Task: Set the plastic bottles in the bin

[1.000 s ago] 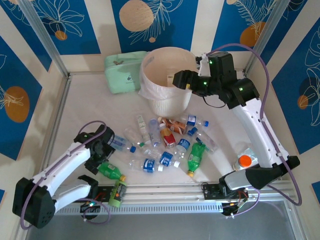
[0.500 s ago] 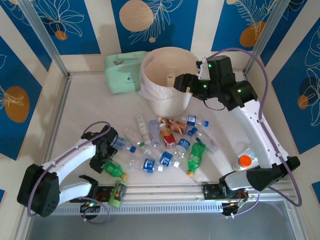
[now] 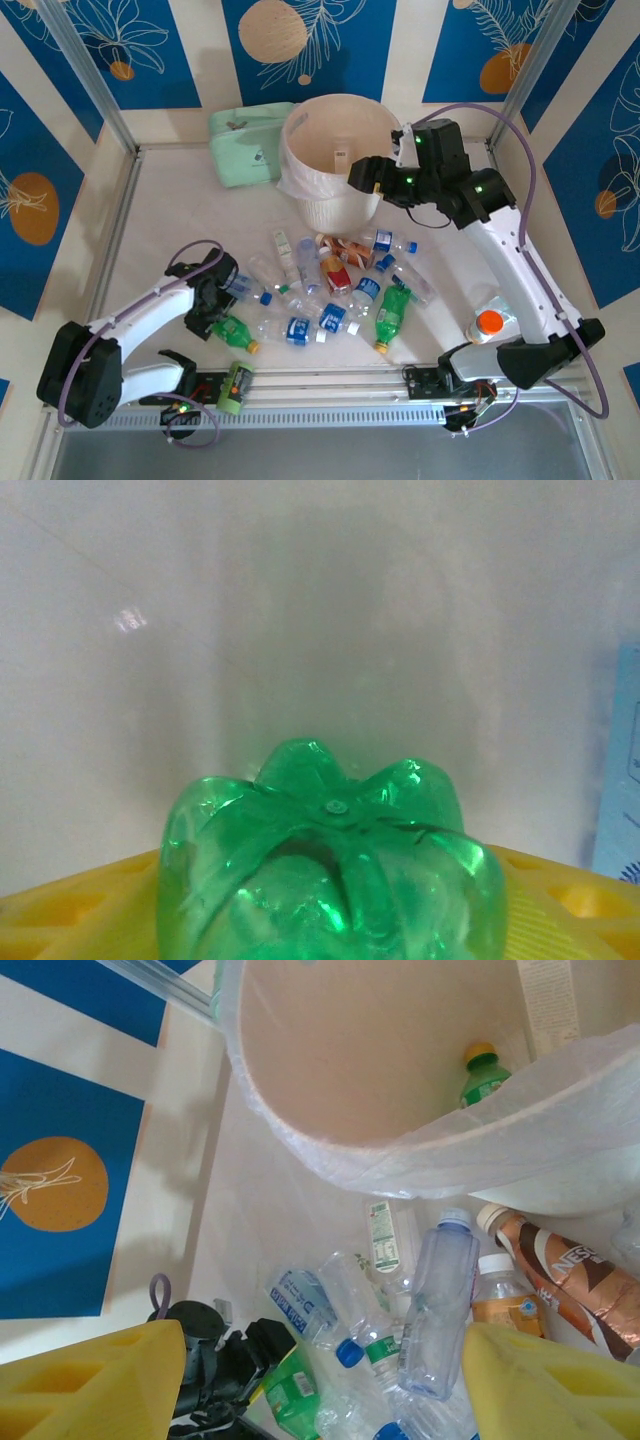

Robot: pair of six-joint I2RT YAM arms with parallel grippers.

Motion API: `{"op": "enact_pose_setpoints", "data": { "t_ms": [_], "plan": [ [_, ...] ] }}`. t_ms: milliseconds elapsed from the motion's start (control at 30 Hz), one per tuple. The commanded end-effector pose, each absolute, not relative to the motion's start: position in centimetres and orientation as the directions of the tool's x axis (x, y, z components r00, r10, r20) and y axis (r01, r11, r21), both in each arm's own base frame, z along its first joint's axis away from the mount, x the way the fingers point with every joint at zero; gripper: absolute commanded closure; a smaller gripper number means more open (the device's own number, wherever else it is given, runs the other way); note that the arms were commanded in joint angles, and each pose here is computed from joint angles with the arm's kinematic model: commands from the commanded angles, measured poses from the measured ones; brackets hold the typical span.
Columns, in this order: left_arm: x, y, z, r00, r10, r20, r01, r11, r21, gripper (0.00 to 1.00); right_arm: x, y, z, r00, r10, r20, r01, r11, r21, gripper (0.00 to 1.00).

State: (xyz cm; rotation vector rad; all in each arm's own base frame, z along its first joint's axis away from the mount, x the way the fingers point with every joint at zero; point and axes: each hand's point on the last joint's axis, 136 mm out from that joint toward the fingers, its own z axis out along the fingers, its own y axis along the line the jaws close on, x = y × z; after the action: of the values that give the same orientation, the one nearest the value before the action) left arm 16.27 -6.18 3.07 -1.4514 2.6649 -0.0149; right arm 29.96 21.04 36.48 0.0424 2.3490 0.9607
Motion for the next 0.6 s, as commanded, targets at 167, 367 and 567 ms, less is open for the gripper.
{"op": "enact_pose_setpoints", "data": {
  "t_ms": [167,367,567],
  "plan": [
    [17.4,-5.6,8.1,-0.565,-0.807,-0.170,-0.790,0.589,-0.171,0.33,25.9,22.9,37.8,-0.828,0.187,-0.529,-0.258,0.710,0.655,0.27],
    [17.9,-5.0,11.8,-0.563,-0.793,-0.232,-0.755,0.608,-0.246,0.36,23.9,25.8,37.0,-0.851,0.100,-0.515,-0.319,0.681,0.659,0.26],
    [16.8,-5.5,9.9,-0.555,-0.815,-0.167,-0.781,0.580,-0.233,0.35,23.8,26.8,36.6,-0.858,0.079,-0.508,-0.329,0.675,0.660,0.26]
  ]
}}
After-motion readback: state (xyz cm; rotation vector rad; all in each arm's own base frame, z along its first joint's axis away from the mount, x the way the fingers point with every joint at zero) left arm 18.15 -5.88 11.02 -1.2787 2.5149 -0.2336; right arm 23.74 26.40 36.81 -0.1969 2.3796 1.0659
